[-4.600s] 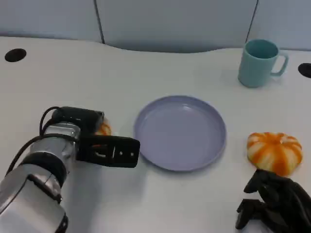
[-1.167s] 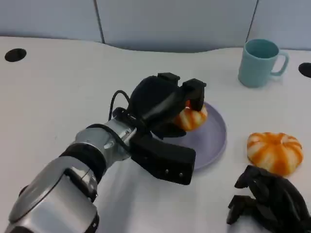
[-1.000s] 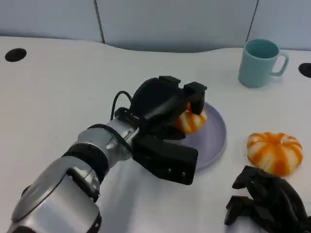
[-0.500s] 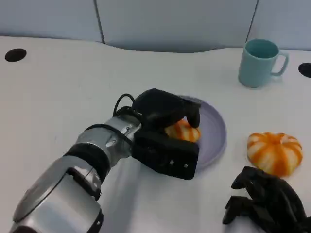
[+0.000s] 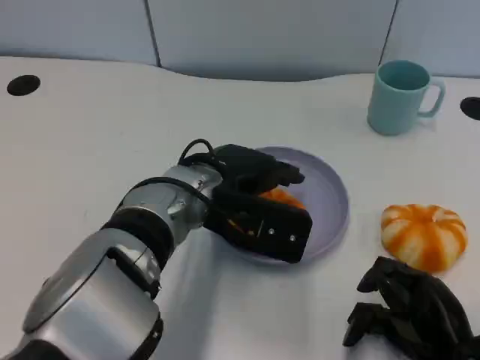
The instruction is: Grasp the bread from the table and place it into the plate.
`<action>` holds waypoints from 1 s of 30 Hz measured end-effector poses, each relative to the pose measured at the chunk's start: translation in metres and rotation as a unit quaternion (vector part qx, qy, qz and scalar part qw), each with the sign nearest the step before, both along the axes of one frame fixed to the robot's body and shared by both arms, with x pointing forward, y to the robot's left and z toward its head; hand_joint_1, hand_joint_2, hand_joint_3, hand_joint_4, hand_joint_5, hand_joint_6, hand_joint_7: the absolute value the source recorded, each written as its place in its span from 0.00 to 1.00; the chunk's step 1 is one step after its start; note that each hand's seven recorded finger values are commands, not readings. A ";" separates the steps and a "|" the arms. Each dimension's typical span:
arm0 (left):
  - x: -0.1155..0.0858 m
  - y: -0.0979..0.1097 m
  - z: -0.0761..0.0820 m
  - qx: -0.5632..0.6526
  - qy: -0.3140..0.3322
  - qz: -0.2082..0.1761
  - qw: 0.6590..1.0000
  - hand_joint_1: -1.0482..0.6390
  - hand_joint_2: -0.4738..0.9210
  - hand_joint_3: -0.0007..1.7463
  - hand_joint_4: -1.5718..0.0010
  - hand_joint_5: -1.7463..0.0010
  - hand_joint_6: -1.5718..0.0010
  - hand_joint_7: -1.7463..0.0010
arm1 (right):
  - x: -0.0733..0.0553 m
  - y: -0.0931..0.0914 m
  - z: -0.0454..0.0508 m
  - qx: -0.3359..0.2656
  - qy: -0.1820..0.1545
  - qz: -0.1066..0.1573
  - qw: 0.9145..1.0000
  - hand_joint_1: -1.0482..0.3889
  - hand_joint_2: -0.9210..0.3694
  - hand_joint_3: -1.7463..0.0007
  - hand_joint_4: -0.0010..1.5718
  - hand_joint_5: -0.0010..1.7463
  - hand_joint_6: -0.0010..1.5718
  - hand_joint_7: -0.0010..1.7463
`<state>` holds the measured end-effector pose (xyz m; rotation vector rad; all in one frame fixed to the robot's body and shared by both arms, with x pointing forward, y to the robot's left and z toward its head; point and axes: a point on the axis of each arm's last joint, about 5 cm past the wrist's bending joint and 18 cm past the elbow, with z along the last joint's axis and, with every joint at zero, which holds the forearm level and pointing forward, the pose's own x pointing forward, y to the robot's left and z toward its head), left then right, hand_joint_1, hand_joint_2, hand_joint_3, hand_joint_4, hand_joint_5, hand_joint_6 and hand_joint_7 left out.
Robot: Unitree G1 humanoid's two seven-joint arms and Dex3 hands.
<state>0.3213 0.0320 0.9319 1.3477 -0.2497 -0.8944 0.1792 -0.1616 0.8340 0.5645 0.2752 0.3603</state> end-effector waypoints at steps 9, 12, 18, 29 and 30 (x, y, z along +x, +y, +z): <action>0.007 0.013 0.012 -0.116 0.018 0.013 0.993 0.08 1.00 0.29 1.00 0.93 0.93 0.99 | 0.001 -0.001 -0.0001 -0.003 0.000 0.002 1.000 0.14 0.13 1.00 0.92 0.46 0.78 0.48; 0.009 0.019 0.017 -0.168 0.040 0.019 0.985 0.08 1.00 0.28 0.99 0.93 0.93 0.99 | 0.002 -0.002 -0.0004 -0.003 -0.001 0.004 1.000 0.13 0.13 0.99 0.92 0.46 0.78 0.48; 0.011 0.040 0.018 -0.319 0.120 0.033 0.940 0.12 1.00 0.25 0.96 0.88 0.90 0.98 | 0.004 -0.003 -0.0007 -0.006 -0.005 0.003 1.000 0.13 0.13 1.00 0.91 0.47 0.78 0.48; -0.008 0.080 -0.017 -0.560 0.184 0.090 0.803 0.21 1.00 0.17 0.81 0.61 0.74 0.94 | 0.007 -0.004 -0.0014 -0.004 -0.004 0.001 1.000 0.13 0.13 1.00 0.91 0.48 0.78 0.48; -0.012 0.083 -0.021 -0.574 0.184 0.095 0.792 0.23 1.00 0.17 0.80 0.60 0.73 0.94 | 0.007 -0.004 -0.0014 -0.003 -0.004 0.001 1.000 0.13 0.13 1.00 0.91 0.48 0.78 0.48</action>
